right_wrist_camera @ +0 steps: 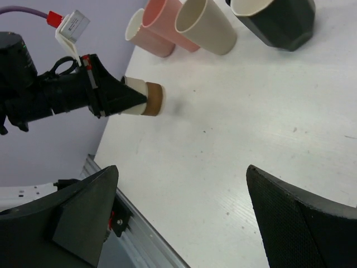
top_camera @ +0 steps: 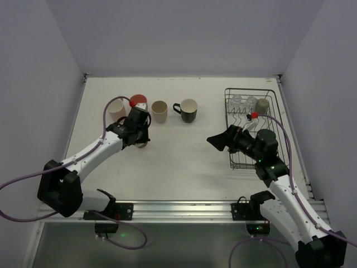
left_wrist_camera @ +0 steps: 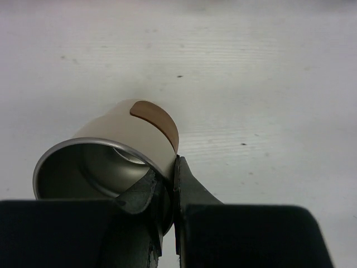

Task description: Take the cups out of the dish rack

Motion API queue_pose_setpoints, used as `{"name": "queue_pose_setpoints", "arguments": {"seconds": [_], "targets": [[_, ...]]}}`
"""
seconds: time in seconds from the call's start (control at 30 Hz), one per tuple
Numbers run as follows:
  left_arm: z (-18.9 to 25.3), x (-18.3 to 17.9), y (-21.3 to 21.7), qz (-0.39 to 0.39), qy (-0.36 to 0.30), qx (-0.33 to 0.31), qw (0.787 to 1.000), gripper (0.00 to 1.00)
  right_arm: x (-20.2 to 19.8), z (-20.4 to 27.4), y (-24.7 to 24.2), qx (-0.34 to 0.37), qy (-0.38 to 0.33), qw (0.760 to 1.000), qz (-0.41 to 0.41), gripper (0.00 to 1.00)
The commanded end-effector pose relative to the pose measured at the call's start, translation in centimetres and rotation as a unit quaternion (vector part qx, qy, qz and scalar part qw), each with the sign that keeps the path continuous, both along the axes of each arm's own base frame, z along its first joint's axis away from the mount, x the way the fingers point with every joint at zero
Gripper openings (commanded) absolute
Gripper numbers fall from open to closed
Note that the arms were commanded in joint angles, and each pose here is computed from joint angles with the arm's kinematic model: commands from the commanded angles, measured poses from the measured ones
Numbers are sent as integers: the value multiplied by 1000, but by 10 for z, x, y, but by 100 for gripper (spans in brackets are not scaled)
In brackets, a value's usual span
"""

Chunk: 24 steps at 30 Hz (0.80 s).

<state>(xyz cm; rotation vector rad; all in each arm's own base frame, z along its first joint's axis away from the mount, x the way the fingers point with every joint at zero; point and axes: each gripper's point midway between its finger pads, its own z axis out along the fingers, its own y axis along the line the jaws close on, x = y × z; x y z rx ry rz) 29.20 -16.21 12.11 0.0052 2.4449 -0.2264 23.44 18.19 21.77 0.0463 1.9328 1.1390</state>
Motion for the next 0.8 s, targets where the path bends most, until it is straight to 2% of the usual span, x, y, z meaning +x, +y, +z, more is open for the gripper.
{"name": "queue_pose_setpoints", "arguments": {"seconds": [0.0, 0.2, 0.3, 0.37, 0.4, 0.6, 0.7, 0.77], "targets": [[-12, 6, 44, 31, 27, 74, 996, 0, 3, -7, -8, -36, -5, 999, -14, 99], [-34, 33, 70, 62, 64, 122, 989, 1, -1, -13, -10, -39, -6, 999, -15, 99], [-45, 41, 74, 65, 78, 137, 985, 9, -3, -17, -12, -47, -6, 999, -19, 99], [-51, 43, 79, 69, 87, 151, 982, 18, -2, -20, -14, -53, -4, 998, -22, 99], [-51, 45, 81, 71, 87, 156, 981, 27, -1, -21, -14, -55, -4, 998, -23, 99], [-51, 45, 91, 81, 88, 184, 976, 51, 8, -19, -20, -73, -4, 996, -44, 99], [-35, 49, 88, 83, 62, 168, 980, 67, 14, -13, -25, -83, -6, 995, -61, 99], [-14, 53, 82, 79, 33, 142, 986, 74, 18, -13, -29, -92, -2, 993, -72, 99]]}}
